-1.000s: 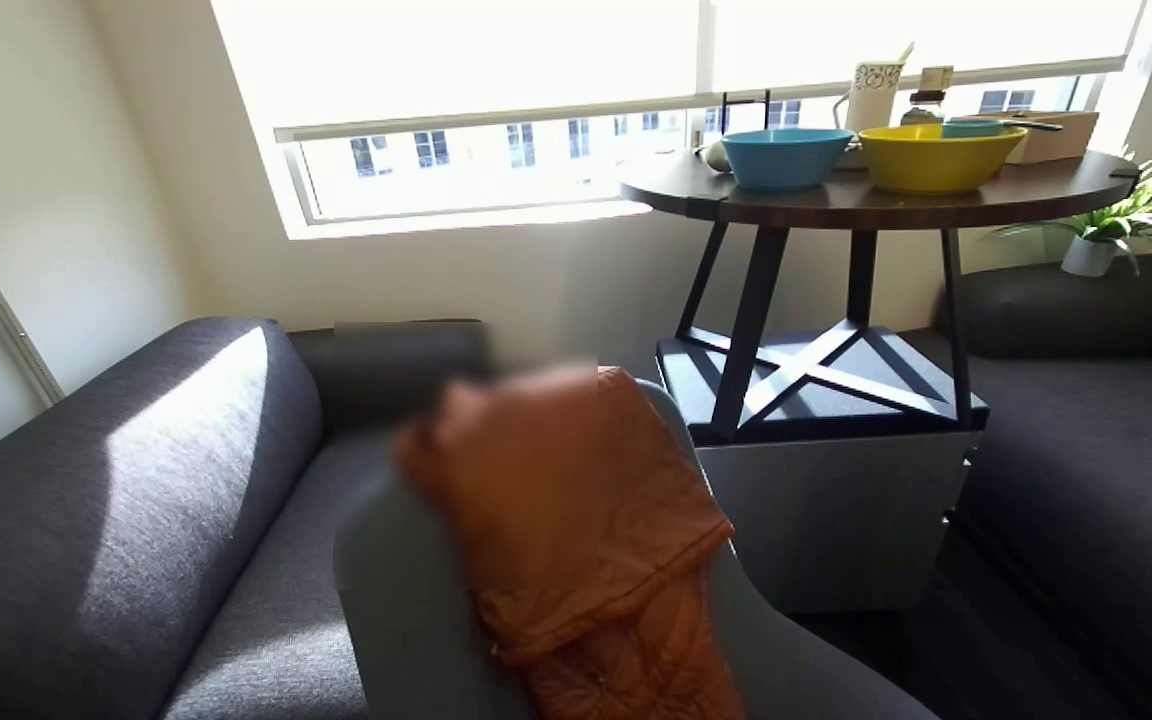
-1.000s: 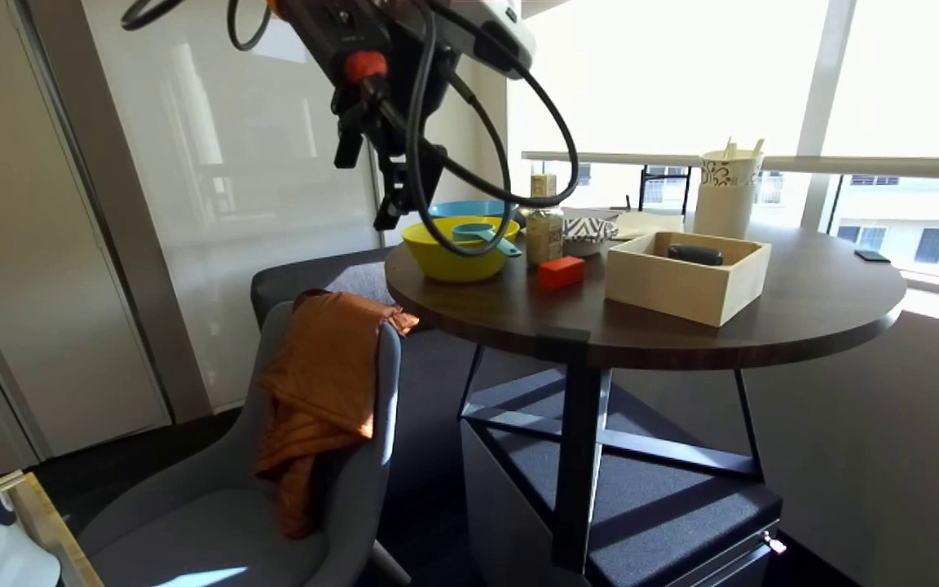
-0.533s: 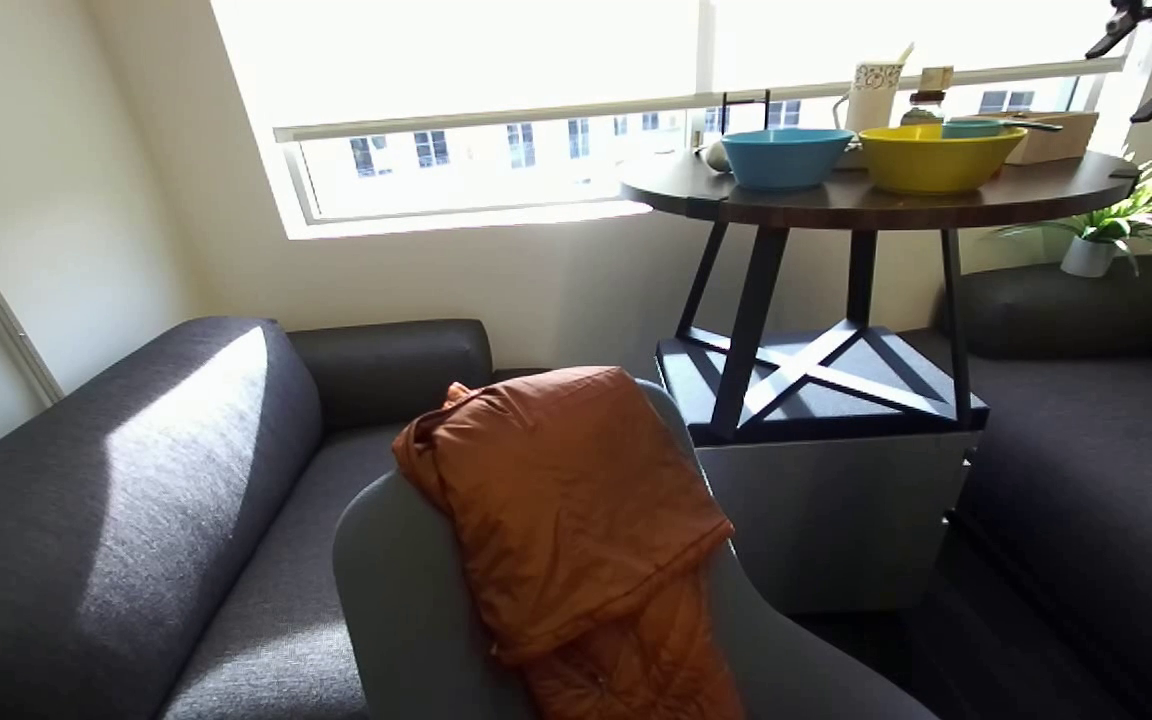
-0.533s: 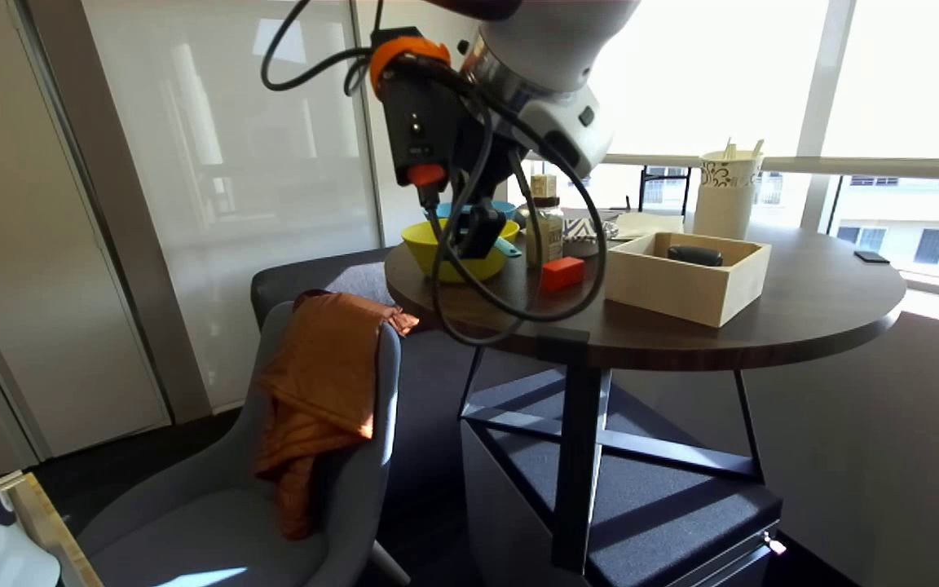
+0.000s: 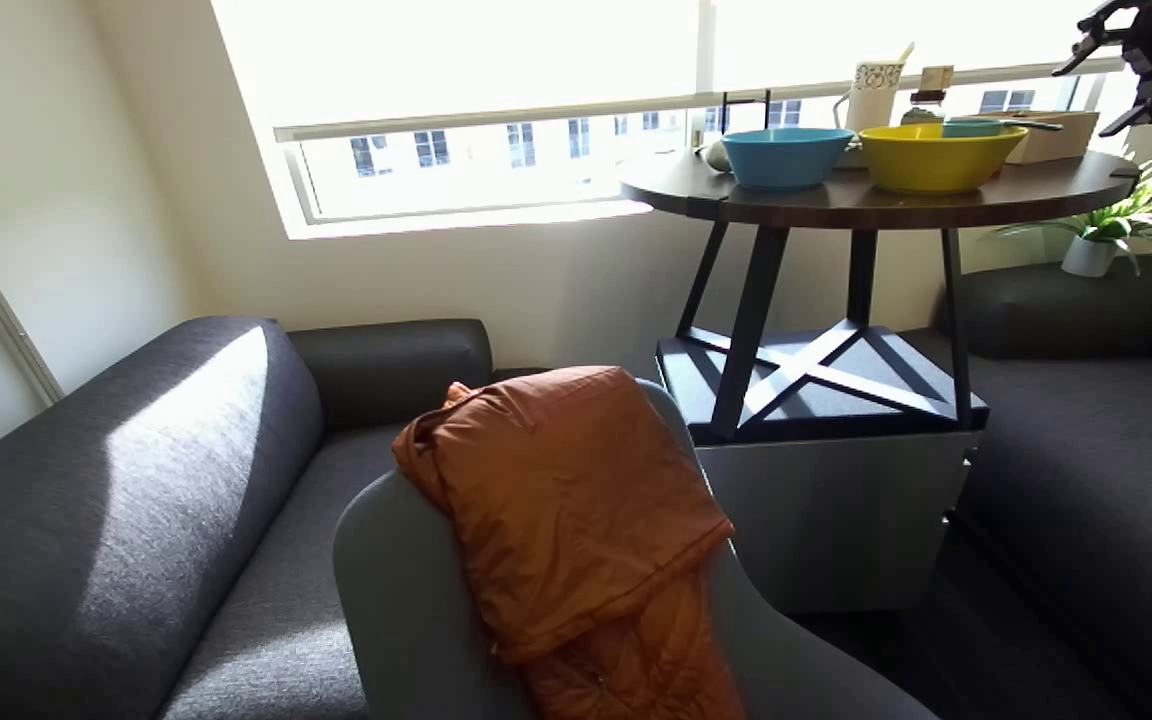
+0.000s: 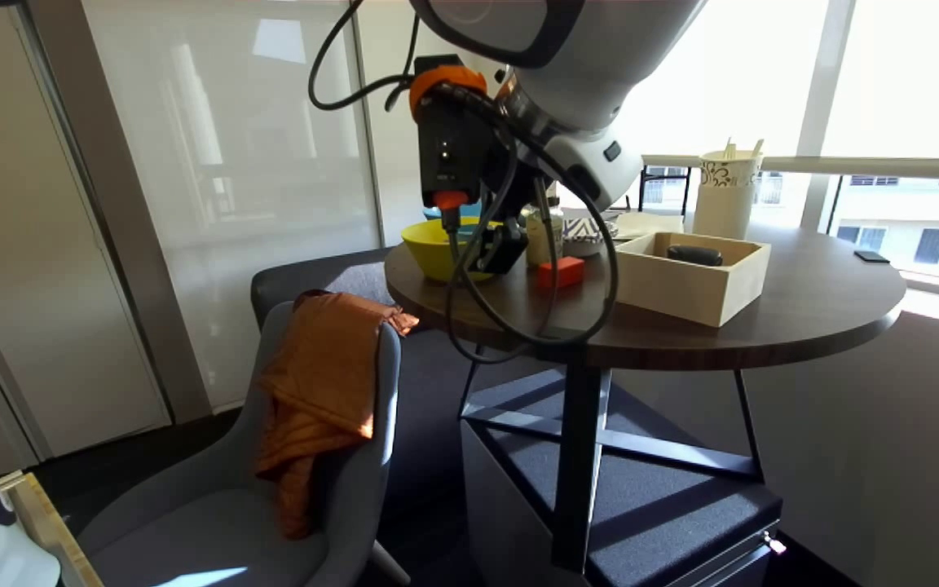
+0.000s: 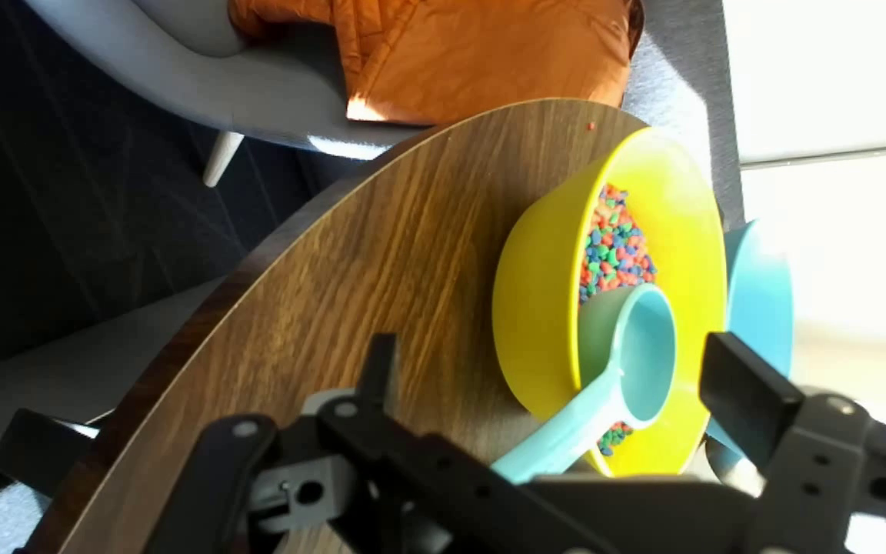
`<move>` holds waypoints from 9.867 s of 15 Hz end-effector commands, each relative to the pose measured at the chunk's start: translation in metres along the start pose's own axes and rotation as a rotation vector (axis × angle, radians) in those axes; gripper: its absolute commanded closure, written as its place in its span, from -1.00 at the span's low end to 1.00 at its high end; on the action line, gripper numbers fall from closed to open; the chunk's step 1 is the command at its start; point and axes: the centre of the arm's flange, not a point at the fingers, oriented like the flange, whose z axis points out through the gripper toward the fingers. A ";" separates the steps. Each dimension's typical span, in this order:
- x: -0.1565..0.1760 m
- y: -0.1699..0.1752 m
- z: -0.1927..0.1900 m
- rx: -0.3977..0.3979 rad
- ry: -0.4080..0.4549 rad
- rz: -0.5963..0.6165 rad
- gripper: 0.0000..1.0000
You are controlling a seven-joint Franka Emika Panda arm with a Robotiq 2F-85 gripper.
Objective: Put one scoop of the contents of the yellow bowl in the blue bowl
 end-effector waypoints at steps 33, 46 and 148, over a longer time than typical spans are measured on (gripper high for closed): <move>0.070 0.058 0.029 0.509 -0.138 -0.138 -1.00; 0.078 0.069 0.040 0.703 -0.075 -0.268 -1.00; -0.111 -0.202 0.039 -0.822 0.040 -1.467 0.82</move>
